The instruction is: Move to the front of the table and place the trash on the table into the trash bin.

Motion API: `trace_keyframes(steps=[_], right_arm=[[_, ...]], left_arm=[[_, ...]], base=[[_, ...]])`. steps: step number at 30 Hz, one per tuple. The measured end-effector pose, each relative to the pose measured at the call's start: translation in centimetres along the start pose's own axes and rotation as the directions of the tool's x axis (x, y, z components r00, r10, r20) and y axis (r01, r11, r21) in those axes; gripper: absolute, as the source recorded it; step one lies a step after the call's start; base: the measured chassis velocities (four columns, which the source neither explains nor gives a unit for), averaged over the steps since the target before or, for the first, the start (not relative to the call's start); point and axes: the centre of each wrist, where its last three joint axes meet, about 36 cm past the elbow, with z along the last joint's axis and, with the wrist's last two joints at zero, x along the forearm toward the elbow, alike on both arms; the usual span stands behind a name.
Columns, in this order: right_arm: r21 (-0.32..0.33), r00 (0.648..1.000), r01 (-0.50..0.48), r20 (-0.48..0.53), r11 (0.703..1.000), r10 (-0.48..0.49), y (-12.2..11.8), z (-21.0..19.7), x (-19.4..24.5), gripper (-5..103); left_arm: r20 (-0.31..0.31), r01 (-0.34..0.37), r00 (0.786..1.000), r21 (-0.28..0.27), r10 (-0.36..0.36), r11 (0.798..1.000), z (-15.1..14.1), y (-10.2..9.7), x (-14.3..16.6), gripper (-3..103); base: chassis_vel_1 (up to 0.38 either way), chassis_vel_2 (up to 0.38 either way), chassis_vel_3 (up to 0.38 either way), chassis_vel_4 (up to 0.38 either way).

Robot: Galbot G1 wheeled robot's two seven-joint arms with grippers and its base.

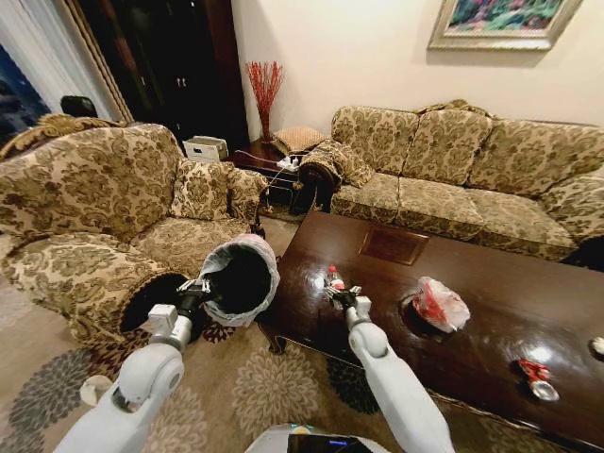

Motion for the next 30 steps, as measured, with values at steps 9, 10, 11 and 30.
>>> trace_keyframes(steps=[9, 10, 11, 30], right_arm=[[-0.045, 0.996, -0.04, -0.079, 0.998, 0.036, -0.8, 0.7, -1.2, 99], [-0.045, 0.996, -0.04, -0.079, 0.998, 0.036, -0.8, 0.7, -1.2, 99], [-0.047, 0.996, -0.033, -0.079, 0.998, 0.029, -0.7, 0.8, -1.5, 95], [-0.058, 0.994, -0.067, -0.088, 0.996, 0.062, -0.7, 0.8, -2.4, 35]], left_arm=[[0.008, -0.005, 1.0, 0.004, 0.005, 1.0, -0.1, -0.1, -0.1, 2], [0.008, -0.005, 1.0, 0.004, 0.005, 1.0, -0.1, -0.1, -0.1, 2], [0.009, -0.006, 1.0, 0.004, 0.006, 1.0, -0.2, -0.1, -0.1, 2], [-0.01, -0.044, 0.999, 0.007, 0.044, 0.999, -1.0, 0.0, -0.5, 2]], base=[[0.0, 0.0, 0.0, 0.0], [0.0, 0.0, 0.0, 0.0], [0.0, 0.0, 0.0, 0.0], [0.0, 0.0, 0.0, 0.0]])
